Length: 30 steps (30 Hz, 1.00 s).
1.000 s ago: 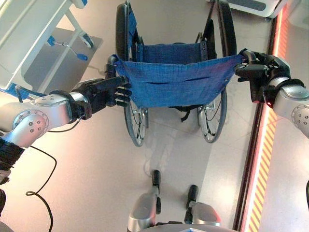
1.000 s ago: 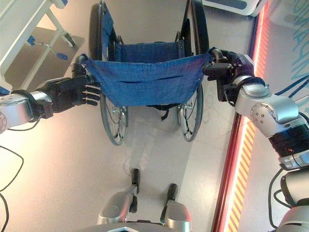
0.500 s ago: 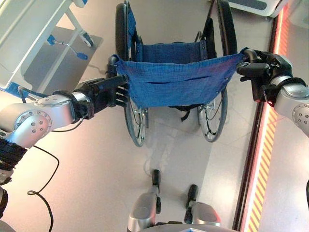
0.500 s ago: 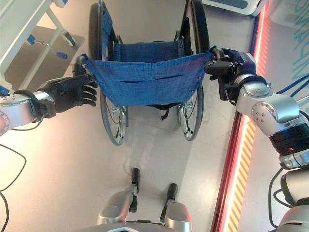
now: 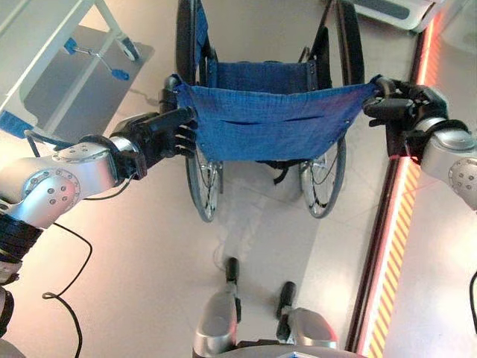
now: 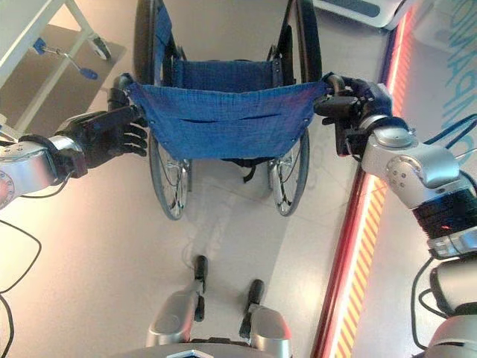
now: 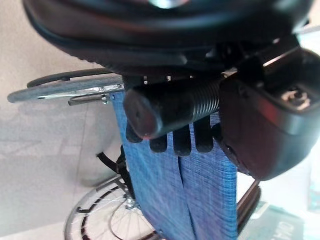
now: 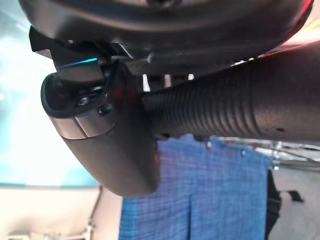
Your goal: Push the wheelchair next to the bed
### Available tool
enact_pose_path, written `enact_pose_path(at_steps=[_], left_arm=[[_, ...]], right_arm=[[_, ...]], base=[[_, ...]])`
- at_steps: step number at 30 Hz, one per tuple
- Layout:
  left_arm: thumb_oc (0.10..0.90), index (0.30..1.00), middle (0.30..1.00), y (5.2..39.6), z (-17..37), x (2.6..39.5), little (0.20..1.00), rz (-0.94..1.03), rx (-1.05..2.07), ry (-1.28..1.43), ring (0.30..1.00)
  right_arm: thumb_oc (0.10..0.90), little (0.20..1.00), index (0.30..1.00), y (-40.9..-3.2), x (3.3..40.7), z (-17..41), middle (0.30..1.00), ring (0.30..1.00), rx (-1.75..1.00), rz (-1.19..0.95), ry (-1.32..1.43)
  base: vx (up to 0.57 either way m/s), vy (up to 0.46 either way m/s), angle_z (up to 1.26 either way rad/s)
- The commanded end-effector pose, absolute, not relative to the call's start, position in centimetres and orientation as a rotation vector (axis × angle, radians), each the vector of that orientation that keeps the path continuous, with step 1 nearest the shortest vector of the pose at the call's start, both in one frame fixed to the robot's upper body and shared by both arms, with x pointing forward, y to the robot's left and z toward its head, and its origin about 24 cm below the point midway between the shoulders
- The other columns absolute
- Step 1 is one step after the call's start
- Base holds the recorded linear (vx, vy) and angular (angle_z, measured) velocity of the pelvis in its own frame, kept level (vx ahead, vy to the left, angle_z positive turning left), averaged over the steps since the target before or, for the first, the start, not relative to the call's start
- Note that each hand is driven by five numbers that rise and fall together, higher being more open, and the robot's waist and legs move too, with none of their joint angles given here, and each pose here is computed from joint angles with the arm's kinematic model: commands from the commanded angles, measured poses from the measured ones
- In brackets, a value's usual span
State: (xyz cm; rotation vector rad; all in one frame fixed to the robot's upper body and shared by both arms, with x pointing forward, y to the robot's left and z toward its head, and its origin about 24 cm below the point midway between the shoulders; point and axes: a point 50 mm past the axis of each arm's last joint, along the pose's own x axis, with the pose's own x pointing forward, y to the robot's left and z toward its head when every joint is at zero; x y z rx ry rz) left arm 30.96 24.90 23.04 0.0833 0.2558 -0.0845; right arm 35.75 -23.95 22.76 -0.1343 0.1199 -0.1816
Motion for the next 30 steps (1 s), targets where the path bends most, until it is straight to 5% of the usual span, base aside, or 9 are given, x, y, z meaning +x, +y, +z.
enact_pose_path(at_steps=[1, 18, 30], left_arm=[[0.400, 0.300, 0.300, 25.8, 29.3, 30.7, 0.300, -0.054, -0.078, -0.070, 0.300], [0.400, 0.300, 0.300, 27.9, 26.5, 30.4, 0.300, -0.013, -0.136, 0.025, 0.300], [0.400, 0.300, 0.300, 26.8, 28.9, 30.7, 0.300, -0.047, -0.183, -0.097, 0.300]], right_arm=[[0.400, 0.300, 0.300, -21.4, 34.6, 25.5, 0.300, 0.300, -0.166, 0.005, 0.008], [0.400, 0.300, 0.300, -21.1, 34.3, 21.6, 0.300, 0.300, -0.183, 0.042, 0.136], [0.400, 0.300, 0.300, -20.9, 35.2, 26.8, 0.300, 0.300, -0.213, -0.015, 0.006]], base=[[0.23, -0.002, -0.08], [0.51, 0.201, -0.41], [0.28, 0.098, 0.03]])
